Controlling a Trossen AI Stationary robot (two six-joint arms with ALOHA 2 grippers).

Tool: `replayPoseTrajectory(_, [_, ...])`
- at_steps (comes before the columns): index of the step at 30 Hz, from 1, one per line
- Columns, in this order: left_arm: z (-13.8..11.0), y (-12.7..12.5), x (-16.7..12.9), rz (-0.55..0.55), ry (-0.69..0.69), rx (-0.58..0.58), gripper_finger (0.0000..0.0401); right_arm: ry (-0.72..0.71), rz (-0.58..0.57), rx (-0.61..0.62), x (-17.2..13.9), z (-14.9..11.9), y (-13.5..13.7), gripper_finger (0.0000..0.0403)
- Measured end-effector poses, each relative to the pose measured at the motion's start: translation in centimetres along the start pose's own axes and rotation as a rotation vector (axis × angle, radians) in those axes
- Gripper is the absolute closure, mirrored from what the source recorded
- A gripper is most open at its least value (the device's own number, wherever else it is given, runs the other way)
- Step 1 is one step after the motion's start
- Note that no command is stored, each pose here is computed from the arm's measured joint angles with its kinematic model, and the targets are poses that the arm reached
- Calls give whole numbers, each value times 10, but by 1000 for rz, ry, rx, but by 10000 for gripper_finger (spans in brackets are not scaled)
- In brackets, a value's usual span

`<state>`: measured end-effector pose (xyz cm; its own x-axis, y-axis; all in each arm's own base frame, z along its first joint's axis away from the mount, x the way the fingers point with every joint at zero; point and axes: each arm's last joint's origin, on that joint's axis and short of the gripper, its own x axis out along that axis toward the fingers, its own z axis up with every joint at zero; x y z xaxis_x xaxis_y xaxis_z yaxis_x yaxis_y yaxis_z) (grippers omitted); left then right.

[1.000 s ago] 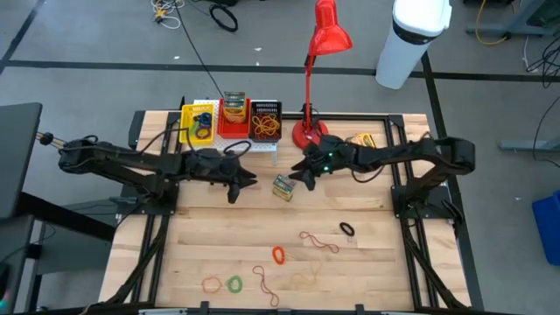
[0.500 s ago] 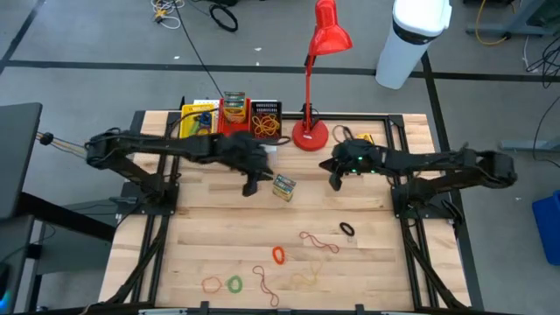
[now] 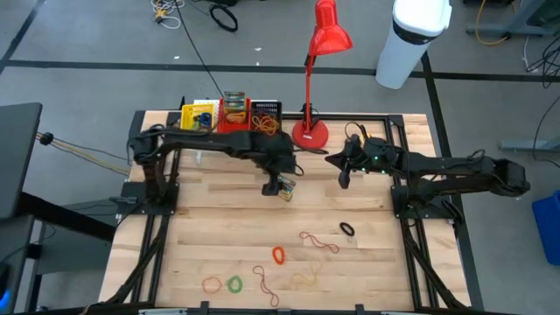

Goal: Pick & Place Office Desk Supplies
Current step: Put the crayon box into the red bin on the shelf

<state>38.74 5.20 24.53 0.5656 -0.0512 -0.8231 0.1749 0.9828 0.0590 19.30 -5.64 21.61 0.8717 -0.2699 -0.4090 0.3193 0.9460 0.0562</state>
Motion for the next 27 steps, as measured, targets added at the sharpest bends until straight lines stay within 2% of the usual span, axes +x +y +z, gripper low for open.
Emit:
replayPoseTrajectory(9, [3,-3,27,-39,93,48,62,18,9,-25,0,-2,0,398])
replayPoseTrajectory(18, [5,-15,27,13,138,168,68,12,7,-25,0,-1,0,388])
replayPoseTrajectory(23, [2,-10,28,49,164,168,81,10,6,-26,0,-1,0,399])
replayPoseTrajectory(27, [1,-5,27,60,161,161,92,10,6,-26,0,-1,0,391])
